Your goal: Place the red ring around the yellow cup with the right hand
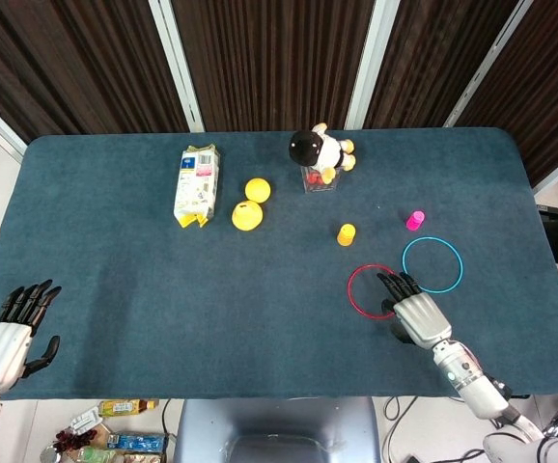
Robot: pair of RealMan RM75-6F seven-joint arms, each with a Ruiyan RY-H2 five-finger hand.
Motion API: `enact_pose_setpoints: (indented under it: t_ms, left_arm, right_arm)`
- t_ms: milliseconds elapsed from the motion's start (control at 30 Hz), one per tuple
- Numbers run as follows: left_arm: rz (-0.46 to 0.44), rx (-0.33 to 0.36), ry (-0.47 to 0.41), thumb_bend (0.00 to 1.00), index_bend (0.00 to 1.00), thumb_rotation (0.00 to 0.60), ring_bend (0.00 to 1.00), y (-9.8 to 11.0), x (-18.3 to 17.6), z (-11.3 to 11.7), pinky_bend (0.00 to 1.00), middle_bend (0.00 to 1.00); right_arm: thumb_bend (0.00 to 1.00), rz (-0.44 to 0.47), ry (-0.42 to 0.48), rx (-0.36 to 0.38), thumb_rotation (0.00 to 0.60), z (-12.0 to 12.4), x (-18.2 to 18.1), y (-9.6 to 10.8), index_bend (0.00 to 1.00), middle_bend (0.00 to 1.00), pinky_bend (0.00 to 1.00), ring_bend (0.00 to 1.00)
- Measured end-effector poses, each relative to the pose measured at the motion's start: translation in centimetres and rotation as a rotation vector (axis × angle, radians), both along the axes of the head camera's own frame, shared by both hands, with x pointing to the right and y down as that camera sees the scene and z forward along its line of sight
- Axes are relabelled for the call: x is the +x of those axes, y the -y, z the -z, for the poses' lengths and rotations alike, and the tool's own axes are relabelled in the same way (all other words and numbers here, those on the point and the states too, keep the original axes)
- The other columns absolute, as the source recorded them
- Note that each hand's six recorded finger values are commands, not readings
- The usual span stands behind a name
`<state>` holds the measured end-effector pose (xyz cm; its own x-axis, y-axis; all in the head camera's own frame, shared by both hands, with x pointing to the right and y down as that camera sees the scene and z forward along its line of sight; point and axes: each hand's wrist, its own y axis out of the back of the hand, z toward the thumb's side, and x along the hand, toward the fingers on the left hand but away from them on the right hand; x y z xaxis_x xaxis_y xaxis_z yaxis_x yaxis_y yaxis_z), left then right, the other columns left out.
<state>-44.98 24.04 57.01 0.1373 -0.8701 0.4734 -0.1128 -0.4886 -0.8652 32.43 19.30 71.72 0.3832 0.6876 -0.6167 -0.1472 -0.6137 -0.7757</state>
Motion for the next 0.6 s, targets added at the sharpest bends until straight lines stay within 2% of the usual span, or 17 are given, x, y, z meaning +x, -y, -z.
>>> enact_pose_setpoints:
  t_ms: [267,600]
  left_arm:
    - [0.003,0.006,0.001,0.49,0.00,0.600,0.00,-0.05,-0.19,0.19,0.04,0.00]
    - [0.000,0.007,0.008,0.56,0.00,0.600,0.00,-0.09,-0.16,0.16,0.04,0.00]
  right_arm:
    - [0.45,0.005,0.012,0.004,0.600,-0.54,-0.59,0.40,0.63,0.03,0.00,0.00]
    - [0.46,-0.005,0.002,-0.001,0.600,-1.07,-0.23,0.57,0.65,0.04,0.00,0.00]
